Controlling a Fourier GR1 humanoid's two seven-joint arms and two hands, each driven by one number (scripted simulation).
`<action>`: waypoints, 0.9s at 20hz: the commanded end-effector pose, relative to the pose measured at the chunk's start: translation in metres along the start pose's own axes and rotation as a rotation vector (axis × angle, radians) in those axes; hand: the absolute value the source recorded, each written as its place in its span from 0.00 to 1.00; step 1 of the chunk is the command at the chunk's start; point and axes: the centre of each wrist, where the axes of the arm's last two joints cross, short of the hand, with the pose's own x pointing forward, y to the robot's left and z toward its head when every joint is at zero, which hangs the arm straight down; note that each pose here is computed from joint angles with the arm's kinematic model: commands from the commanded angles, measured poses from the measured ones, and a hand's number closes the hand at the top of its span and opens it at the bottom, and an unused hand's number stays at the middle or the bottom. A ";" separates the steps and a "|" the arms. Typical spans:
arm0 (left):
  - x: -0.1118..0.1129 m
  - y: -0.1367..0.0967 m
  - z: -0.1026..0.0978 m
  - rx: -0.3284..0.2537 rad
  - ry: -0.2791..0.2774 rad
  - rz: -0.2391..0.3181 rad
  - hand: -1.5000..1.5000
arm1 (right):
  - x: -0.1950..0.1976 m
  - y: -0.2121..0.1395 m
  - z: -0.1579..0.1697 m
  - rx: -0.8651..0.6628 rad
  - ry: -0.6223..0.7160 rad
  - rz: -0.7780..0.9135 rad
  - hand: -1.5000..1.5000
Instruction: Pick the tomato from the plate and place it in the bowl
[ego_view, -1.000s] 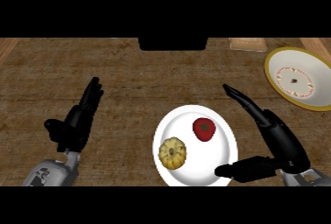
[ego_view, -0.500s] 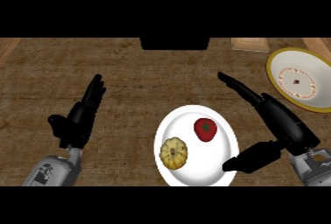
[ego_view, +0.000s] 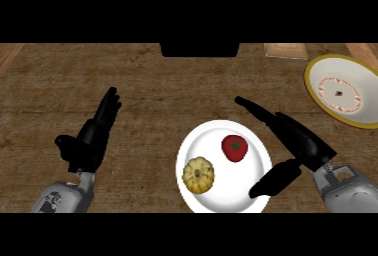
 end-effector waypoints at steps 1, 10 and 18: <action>0.002 0.003 0.007 0.026 0.002 0.006 0.50 | -0.015 0.009 0.002 0.020 -0.003 -0.014 0.00; -0.027 0.004 0.007 0.011 -0.008 0.013 0.50 | -0.029 -0.010 0.014 0.050 -0.080 -0.136 0.00; 0.014 0.021 -0.011 0.008 -0.007 -0.010 0.50 | -0.032 0.014 0.003 0.069 -0.072 -0.214 0.00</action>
